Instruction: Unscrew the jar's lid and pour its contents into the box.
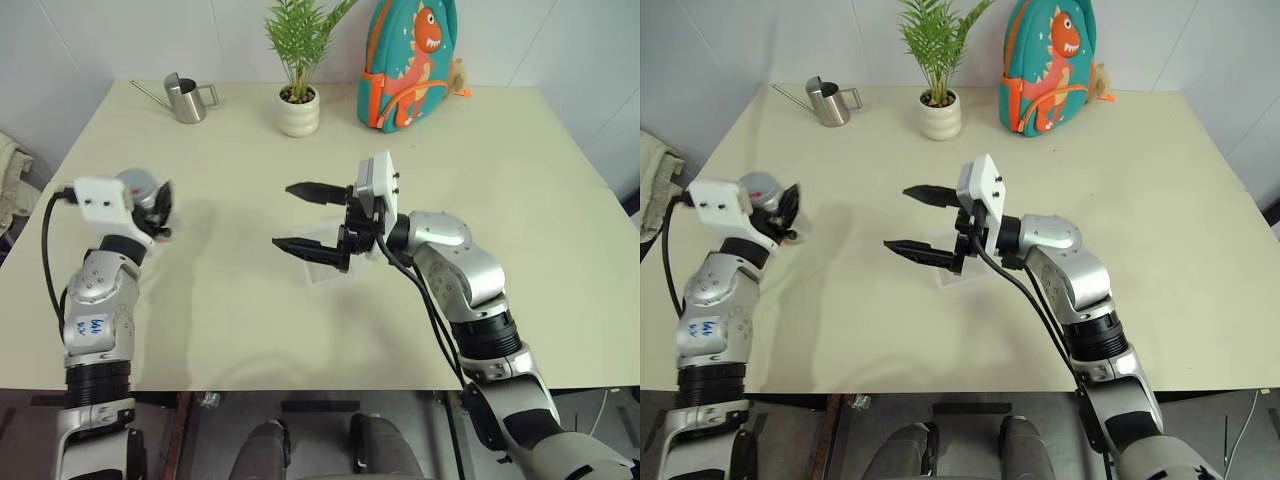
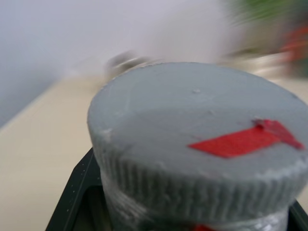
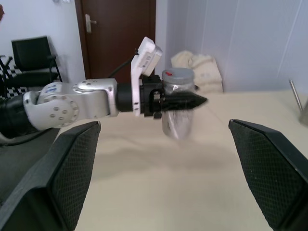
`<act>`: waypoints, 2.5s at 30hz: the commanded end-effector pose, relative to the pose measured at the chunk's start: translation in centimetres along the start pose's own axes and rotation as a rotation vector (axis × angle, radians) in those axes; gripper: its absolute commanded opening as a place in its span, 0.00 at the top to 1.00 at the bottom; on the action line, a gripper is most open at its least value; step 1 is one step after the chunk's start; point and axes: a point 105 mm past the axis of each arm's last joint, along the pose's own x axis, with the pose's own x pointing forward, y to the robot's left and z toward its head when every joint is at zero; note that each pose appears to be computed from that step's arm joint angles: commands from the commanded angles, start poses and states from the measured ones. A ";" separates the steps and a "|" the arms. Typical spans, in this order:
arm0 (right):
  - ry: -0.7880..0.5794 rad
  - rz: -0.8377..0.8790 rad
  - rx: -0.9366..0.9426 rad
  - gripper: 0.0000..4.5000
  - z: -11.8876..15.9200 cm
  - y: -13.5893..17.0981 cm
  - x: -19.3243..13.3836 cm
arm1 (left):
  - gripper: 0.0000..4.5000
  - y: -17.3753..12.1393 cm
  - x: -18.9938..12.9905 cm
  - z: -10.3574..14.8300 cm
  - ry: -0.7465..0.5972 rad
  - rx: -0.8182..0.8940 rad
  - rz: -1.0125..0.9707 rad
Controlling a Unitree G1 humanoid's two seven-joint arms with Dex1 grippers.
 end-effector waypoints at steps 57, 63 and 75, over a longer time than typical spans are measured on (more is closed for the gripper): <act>0.014 0.527 -0.064 0.43 4.7 3.2 1.6 | 0.51 -13.1 -3.7 3.6 0.035 -0.131 -1.154; 0.007 0.507 -0.051 0.35 5.0 2.5 1.7 | 0.51 -13.1 -3.7 3.7 0.035 -0.127 -1.144; 0.045 0.389 -0.070 0.01 4.7 1.1 0.5 | 0.51 -10.9 -3.2 3.6 0.006 -0.113 -0.969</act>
